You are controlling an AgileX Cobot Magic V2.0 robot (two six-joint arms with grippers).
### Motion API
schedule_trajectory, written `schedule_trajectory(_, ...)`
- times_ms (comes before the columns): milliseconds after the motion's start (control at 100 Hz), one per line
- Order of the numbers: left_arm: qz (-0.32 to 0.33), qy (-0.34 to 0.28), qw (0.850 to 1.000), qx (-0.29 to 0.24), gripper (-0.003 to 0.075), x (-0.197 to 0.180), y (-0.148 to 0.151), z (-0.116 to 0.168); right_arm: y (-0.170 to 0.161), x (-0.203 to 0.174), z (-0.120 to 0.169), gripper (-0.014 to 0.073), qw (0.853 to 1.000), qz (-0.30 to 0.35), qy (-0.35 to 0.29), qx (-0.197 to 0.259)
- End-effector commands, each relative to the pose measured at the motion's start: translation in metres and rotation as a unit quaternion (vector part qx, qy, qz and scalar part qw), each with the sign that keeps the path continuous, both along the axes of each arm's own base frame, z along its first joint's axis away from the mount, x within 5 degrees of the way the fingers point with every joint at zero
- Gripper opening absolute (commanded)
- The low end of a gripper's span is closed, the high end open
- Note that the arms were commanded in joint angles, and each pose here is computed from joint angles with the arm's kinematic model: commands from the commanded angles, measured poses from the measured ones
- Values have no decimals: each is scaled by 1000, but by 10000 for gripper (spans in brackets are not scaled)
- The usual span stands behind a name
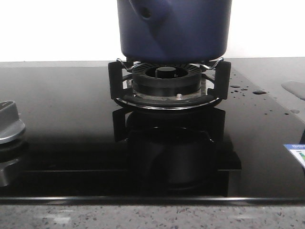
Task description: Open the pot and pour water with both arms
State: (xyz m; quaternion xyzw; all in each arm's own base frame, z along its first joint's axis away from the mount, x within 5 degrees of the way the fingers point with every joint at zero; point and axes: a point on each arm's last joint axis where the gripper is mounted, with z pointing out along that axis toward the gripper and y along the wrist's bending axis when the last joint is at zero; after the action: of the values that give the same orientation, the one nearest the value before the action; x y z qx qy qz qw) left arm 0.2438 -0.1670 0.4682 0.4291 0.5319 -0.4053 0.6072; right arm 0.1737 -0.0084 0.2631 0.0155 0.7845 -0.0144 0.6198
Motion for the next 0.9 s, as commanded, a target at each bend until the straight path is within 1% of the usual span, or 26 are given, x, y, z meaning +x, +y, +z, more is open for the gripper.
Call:
schedule_trajectory(0,-6,-12,998,-56,295,-15,7,26,-2,9,17,608,997,-5,-75,9)
schedule_trajectory(90,-6,-12,998,-56,295,-15,7,26,-3,17,13,607,996,-14,-81,25)
schedule_trajectory(410,-6,-12,998,-56,295,-15,7,26,-5,40,-4,594,996,-17,-77,33)
schedule_trajectory(480,-6,-12,998,-56,295,-15,7,26,-5,42,-5,546,996,-17,-86,33)
schedule_trajectory(550,-6,-12,998,-56,295,-15,7,26,-5,43,-4,463,995,-17,-93,33)
schedule_trajectory(670,-6,-12,998,-56,294,-15,7,26,-5,43,-3,295,994,-17,-101,32)
schedule_trajectory(740,0,-12,998,-57,294,-14,7,27,-5,43,-3,230,994,-17,-101,32)
schedule_trajectory(810,8,-11,998,-58,295,-13,8,27,-5,43,-2,195,994,-15,-106,31)
schedule_trajectory(890,16,-12,998,-58,295,-11,11,27,-3,40,4,193,992,-4,-122,19)
